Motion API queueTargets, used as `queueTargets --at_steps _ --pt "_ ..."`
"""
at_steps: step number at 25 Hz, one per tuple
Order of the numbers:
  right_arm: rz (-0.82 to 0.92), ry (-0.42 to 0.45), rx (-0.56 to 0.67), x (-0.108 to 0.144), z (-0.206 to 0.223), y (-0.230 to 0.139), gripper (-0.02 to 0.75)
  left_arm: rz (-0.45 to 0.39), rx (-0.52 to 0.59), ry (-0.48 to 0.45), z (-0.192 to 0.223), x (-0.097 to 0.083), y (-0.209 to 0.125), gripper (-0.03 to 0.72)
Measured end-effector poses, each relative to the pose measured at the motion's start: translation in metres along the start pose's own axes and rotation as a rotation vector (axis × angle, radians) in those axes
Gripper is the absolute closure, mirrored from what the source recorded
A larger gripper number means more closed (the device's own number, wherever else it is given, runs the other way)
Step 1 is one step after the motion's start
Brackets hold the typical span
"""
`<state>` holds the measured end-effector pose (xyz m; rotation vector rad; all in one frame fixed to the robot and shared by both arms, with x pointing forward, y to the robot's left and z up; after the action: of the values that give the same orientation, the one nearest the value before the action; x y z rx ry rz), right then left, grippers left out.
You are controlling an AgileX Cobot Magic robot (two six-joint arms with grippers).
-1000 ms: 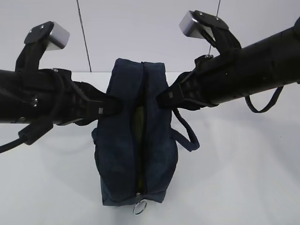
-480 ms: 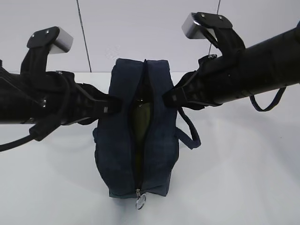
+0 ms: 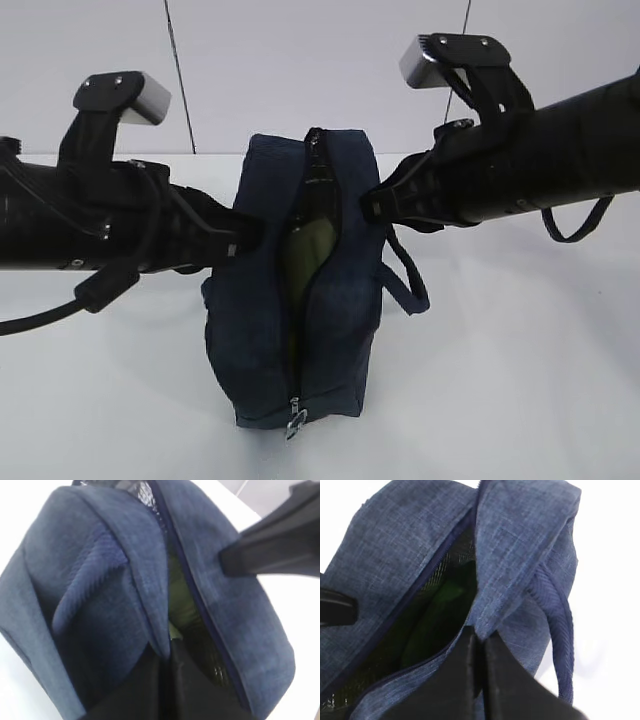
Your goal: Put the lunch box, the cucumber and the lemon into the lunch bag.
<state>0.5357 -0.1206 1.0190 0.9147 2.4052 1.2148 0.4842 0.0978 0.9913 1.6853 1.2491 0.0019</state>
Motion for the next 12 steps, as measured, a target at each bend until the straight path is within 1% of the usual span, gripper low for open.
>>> queueTargets --at_steps 7,12 --pt "0.018 -0.003 -0.007 -0.0007 0.0013 0.0 0.729 0.005 0.017 -0.003 0.0055 0.0014 -0.0034 0.695" --pt "-0.002 0.008 -0.003 0.0007 0.0015 -0.001 0.729 0.032 0.017 -0.003 0.0055 0.0014 -0.0034 0.695"
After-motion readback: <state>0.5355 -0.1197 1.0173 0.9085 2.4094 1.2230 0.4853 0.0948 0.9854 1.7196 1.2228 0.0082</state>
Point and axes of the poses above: a point on each arm's last joint axis where the gripper is mounted, z pointing out along that axis toward the gripper, x along the wrist's bending axis when the last joint is at zero, y = z × x, the point moved 3 cm from there along z, pointing out along that axis toward the gripper, and after that the axes turned 14 degrees about -z, right-handed, at the moved point
